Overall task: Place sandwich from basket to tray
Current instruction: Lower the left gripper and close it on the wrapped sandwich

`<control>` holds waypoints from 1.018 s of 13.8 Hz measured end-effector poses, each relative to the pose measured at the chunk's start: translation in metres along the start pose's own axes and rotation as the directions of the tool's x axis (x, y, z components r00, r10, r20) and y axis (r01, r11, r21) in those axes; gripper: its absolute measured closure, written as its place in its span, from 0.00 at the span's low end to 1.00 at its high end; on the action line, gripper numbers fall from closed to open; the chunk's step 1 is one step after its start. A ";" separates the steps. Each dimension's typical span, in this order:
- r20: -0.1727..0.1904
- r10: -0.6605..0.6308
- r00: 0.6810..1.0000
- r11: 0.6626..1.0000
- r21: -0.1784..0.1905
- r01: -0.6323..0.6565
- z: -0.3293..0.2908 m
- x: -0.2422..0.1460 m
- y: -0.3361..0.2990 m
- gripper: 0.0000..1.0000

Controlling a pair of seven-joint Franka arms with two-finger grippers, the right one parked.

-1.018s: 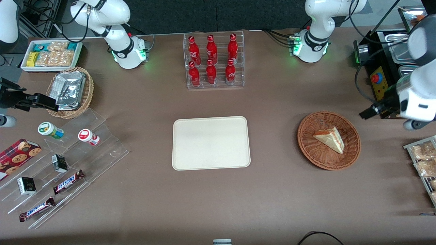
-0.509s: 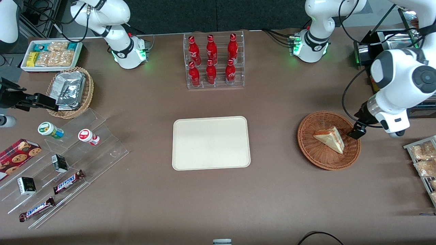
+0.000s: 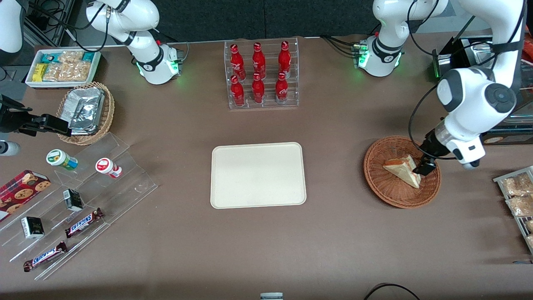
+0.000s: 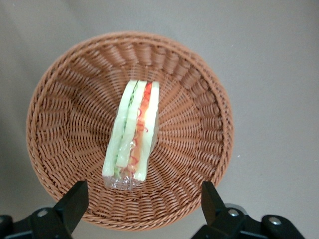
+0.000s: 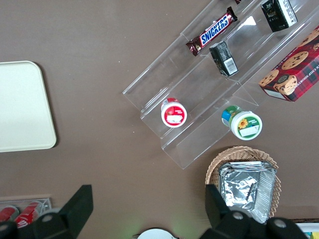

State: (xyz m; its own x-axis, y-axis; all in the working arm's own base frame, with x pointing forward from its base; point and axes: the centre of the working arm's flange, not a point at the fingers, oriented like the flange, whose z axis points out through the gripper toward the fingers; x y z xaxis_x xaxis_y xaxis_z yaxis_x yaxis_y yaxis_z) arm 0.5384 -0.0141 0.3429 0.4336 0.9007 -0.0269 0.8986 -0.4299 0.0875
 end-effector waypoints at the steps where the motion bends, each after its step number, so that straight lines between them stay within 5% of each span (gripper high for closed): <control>1: 0.005 0.005 1.000 1.000 0.009 -0.005 0.007 -0.003 0.000 0.00; 14: 0.015 0.018 1.000 0.998 0.068 -0.019 0.069 -0.003 -0.009 0.00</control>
State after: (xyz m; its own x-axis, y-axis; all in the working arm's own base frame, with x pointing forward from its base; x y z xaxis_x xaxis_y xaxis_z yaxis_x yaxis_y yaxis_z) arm 0.5335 -0.0174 0.2738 0.4505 0.8918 -0.0406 0.8928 -0.4501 0.0204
